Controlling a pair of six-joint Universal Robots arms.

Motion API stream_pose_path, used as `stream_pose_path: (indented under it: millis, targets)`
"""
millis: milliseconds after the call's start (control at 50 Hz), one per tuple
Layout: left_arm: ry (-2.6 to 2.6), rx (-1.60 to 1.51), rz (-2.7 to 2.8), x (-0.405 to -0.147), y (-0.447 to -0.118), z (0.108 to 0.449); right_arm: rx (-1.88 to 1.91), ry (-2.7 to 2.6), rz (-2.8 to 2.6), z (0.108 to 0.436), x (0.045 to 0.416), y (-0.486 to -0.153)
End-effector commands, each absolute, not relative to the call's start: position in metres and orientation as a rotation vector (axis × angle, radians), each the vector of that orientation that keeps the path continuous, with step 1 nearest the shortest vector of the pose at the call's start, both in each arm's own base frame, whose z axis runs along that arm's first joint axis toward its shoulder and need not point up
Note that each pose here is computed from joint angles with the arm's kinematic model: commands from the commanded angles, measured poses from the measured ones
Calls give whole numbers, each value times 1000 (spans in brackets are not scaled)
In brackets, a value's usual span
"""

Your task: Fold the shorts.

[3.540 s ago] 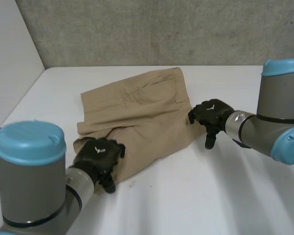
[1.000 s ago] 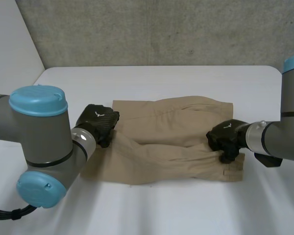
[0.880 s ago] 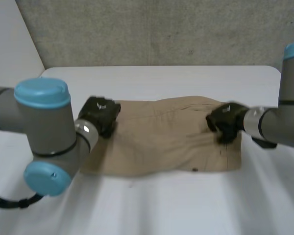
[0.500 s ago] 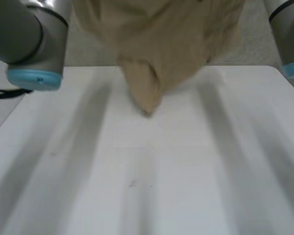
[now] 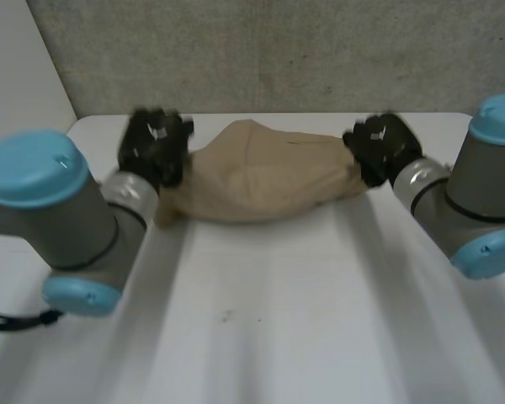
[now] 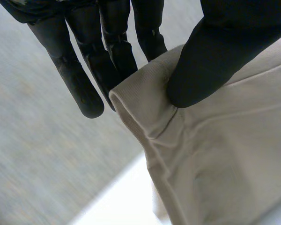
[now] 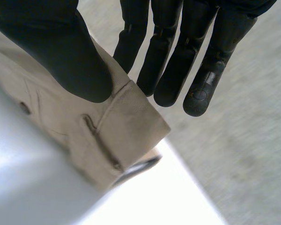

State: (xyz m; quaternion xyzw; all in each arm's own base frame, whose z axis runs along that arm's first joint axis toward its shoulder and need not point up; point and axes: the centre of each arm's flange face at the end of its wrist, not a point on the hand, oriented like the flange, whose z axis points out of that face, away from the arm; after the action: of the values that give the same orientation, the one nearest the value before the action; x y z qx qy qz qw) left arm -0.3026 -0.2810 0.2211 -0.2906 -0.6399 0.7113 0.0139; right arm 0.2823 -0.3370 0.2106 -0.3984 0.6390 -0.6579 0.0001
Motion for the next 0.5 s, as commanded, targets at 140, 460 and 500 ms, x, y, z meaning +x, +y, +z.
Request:
stream_pose_path:
  millis: [140, 460, 500]
  targets:
    - [-2334, -1206, 1652, -279, -188, 199, -1580, 2326, -1385, 199, 254, -272]
    - [-2261, -1533, 1514, -252, -106, 212, -1963, 2231, -982, 222, 216, -179]
    - [-2253, -1545, 1539, -255, -112, 210, -1938, 2234, -1014, 221, 215, -184]
